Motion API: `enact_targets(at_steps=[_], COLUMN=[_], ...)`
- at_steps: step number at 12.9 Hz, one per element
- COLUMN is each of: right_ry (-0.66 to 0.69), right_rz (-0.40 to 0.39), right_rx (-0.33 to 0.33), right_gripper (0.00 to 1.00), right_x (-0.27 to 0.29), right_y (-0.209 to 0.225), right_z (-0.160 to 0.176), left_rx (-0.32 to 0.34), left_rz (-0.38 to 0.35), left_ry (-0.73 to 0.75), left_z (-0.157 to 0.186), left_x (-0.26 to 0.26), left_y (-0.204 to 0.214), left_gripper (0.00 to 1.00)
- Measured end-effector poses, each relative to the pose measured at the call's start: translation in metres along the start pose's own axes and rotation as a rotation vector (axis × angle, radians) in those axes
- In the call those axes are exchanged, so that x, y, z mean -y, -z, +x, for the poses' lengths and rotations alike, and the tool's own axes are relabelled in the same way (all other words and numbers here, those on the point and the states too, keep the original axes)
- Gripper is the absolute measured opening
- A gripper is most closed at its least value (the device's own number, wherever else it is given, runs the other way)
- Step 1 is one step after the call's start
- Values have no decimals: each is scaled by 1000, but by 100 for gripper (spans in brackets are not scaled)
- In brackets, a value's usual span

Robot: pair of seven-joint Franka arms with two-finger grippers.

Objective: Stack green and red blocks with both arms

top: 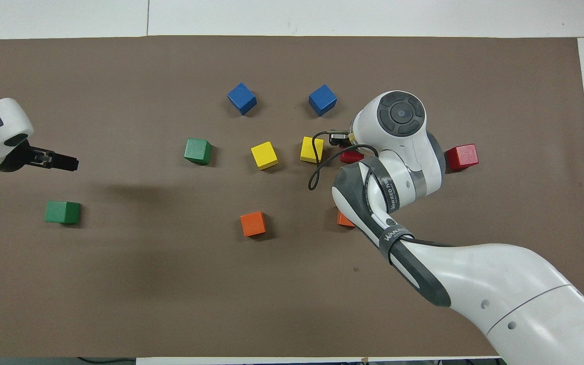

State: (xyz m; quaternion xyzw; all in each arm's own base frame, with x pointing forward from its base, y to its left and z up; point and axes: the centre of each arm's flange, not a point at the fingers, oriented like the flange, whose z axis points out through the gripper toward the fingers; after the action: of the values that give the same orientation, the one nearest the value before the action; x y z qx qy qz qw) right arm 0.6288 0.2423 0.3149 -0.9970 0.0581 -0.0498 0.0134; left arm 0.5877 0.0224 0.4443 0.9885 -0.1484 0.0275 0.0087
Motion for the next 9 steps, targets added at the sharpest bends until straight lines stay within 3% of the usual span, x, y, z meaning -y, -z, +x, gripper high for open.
enact_targets(at_steps=[3,6,9], right_ry=[33,91,163], right_rz=[-41,-45,-41], right_rx=[65,85,115], right_gripper=[55,55,55], right_x=[-36,-118,-206], right_y=[48,120,142], right_z=[13,36,44], left_rx=[-10,11,33], left_rz=[-20,-41,-49], left_ry=[-53,-91,-126], left_z=[39,63,73], left_x=[-75,-147,-177], left_y=[3,-17,-37], left_gripper=[100,100,100])
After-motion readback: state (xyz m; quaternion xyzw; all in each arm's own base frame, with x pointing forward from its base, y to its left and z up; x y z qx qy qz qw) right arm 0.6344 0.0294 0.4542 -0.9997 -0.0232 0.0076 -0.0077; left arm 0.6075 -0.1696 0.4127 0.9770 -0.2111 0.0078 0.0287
